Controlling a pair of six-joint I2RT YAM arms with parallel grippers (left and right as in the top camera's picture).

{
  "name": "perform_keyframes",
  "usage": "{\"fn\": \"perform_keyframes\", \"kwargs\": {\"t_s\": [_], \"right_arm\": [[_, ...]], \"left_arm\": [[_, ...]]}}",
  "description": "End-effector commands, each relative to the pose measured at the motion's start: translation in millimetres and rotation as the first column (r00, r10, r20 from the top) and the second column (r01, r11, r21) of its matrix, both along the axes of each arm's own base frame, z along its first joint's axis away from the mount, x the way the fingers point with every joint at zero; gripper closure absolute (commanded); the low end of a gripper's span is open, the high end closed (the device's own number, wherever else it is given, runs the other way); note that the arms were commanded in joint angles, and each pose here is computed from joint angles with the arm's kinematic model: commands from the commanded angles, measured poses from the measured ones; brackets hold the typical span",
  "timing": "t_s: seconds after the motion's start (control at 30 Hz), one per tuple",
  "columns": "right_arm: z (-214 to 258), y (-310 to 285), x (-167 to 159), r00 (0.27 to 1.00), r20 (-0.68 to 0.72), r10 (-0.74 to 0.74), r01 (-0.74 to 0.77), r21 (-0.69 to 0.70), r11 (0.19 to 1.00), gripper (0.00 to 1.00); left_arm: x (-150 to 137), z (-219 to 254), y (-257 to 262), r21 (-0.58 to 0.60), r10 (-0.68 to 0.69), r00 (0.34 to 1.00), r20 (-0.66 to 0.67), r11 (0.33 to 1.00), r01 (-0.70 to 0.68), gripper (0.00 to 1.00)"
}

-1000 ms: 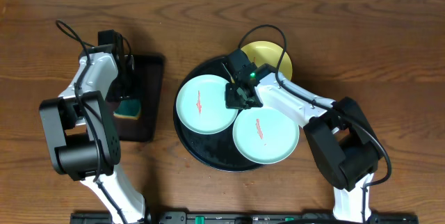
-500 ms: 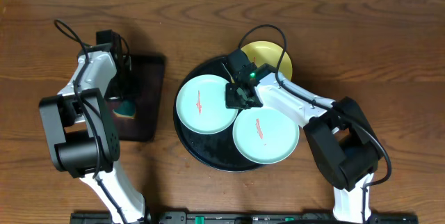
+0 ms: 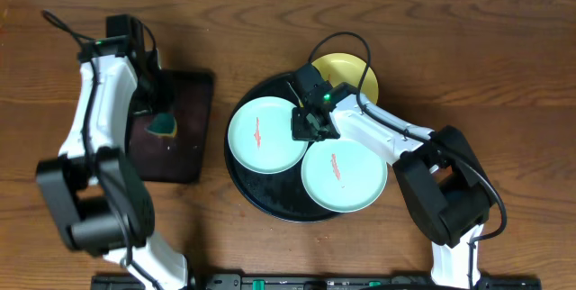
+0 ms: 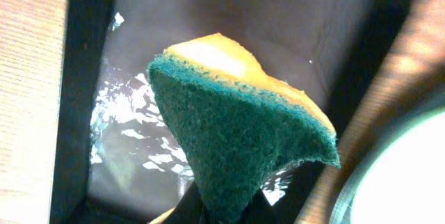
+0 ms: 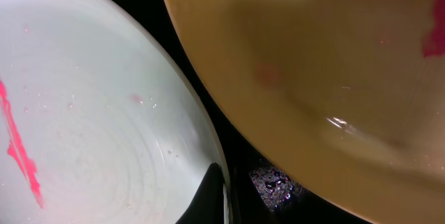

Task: Clean dirty plates on tray and stack at the side
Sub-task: 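Grasp the green sponge with the left gripper and lift it, then scrub the held pale green plate with the sponge in the left gripper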

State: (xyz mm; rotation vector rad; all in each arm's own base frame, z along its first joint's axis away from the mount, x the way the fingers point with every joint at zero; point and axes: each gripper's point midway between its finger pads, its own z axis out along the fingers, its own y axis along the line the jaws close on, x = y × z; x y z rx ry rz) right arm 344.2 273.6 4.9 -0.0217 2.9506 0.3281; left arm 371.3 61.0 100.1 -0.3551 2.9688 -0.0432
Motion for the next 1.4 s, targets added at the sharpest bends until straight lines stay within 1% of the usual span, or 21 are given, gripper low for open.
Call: {"fn": "perform_keyframes", "kwargs": {"t_s": [0.0, 0.1, 0.27, 0.97, 1.17, 1.37], "right_arm": [[-21, -4, -1, 1.0, -0.002, 0.016, -0.016, -0.063, 0.998, 0.99], [-21, -4, -1, 1.0, -0.003, 0.015, -0.015, -0.064, 0.998, 0.99], [-21, -5, -2, 1.0, -0.007, 0.015, -0.015, -0.066, 0.998, 0.99], [-21, 0, -4, 1.0, -0.022, 0.022, -0.023, -0.037, 0.999, 0.99], [-21, 0, -5, 0.999, -0.023, 0.022, -0.023, -0.036, 0.999, 0.99], [-21, 2, -6, 0.999, -0.035, 0.026, -0.026, -0.019, 0.999, 0.99]], "left_arm": [[7, 35, -20, -0.077, -0.009, 0.995, 0.097, 0.997, 0.016, 0.93], [5, 42, -26, -0.073, -0.024, 0.994, 0.108, 0.997, 0.032, 0.93], [4, 41, -17, -0.019, 0.008, 0.995, 0.1, 1.0, -0.006, 0.93], [8, 42, -20, -0.024, 0.024, 0.993, 0.114, 0.999, -0.022, 0.93], [10, 42, -40, -0.046, 0.032, 0.993, 0.111, 0.999, -0.027, 0.93], [7, 33, -97, -0.124, 0.011, 0.996, 0.093, 0.992, 0.001, 0.93]]}}
